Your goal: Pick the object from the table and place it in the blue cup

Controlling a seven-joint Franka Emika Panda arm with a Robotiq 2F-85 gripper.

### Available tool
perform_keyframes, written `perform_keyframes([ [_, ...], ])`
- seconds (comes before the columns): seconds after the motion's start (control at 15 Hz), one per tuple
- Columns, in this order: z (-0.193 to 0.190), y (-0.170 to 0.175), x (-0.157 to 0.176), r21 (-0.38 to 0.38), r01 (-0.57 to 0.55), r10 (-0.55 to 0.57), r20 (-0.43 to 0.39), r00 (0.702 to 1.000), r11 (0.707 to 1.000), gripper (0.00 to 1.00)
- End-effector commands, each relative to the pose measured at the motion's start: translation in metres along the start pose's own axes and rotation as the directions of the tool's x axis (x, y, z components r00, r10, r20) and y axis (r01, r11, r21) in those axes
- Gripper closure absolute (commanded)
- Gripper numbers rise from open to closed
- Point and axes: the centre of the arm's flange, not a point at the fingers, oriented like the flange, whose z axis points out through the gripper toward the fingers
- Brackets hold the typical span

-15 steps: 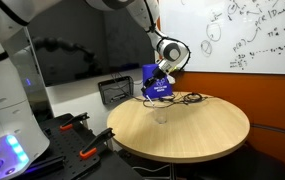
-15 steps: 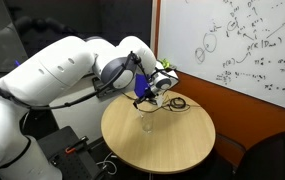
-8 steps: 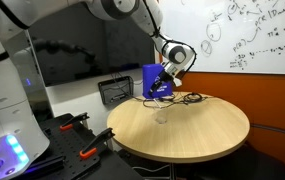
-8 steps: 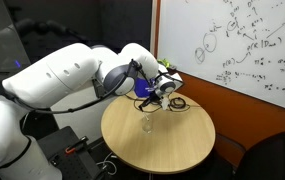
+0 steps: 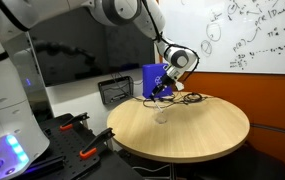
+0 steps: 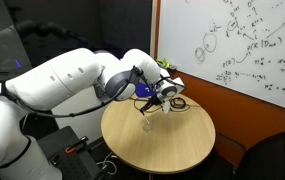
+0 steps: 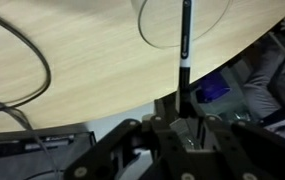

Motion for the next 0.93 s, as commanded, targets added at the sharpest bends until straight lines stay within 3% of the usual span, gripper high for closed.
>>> perform_keyframes([
  [0.0,-0.005,0.0,0.01,-0.012,-0.015,0.015,0.038,0.999,1.0,0.35],
  [0.33,-0.01,-0.007,0.037,-0.033,-0.056,0.059,0.075,0.995,0.998,0.01],
  [0.87,-0.012,-0.019,0.095,-0.088,-0.181,0.194,0.167,0.967,0.98,0.0],
])
